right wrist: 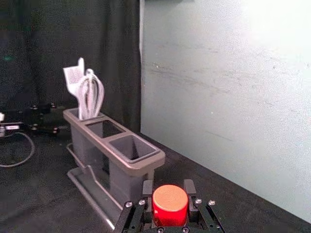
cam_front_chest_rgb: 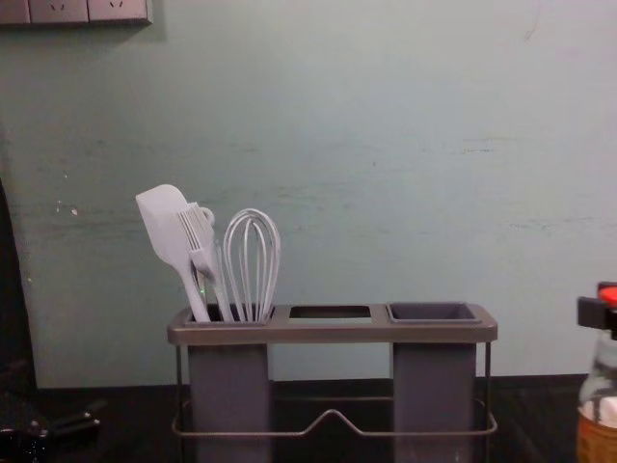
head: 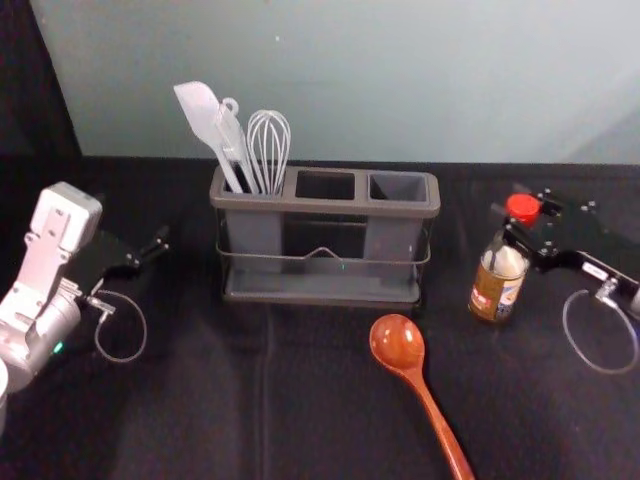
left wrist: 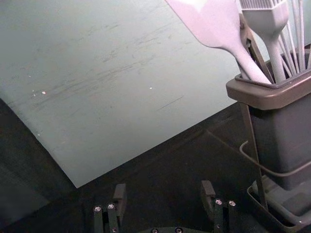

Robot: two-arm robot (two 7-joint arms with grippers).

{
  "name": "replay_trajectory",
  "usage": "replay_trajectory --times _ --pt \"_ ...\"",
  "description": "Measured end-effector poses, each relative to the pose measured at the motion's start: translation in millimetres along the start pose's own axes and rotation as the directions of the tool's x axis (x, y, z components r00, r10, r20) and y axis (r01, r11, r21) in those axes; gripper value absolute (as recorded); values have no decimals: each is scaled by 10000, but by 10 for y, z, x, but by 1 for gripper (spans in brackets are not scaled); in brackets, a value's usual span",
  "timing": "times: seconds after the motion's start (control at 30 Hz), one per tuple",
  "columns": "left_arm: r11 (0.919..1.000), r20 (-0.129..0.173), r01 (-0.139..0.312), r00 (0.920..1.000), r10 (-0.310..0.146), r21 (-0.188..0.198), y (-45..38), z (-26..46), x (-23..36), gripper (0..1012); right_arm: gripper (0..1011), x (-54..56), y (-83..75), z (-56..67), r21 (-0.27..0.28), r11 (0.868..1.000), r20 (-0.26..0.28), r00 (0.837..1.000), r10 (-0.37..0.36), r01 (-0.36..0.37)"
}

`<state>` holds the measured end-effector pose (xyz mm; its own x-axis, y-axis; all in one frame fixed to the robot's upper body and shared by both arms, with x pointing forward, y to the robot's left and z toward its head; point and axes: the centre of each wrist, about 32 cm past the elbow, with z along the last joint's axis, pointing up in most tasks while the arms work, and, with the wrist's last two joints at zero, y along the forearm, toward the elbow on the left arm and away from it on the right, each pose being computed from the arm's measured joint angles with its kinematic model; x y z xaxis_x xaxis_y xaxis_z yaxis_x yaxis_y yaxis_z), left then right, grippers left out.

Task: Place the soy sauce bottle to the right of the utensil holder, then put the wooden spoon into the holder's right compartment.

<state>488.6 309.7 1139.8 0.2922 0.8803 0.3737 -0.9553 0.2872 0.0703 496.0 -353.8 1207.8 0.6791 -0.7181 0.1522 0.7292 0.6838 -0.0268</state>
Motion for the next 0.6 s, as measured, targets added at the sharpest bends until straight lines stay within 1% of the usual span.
replay_trajectory --times 0.2,0.37,0.6 --pt "10000 0 1 10000 -1 0 0 0 0 1005 392 65 228 -4 -116 9999 -13 10000 17 -18" --pt "10000 0 1 10000 -1 -1 0 0 0 1005 392 75 327 -12 -142 9999 -26 10000 41 -41" --pt "10000 0 1 10000 -1 0 0 0 0 1005 392 95 413 -42 -136 9999 -75 10000 8 -10"
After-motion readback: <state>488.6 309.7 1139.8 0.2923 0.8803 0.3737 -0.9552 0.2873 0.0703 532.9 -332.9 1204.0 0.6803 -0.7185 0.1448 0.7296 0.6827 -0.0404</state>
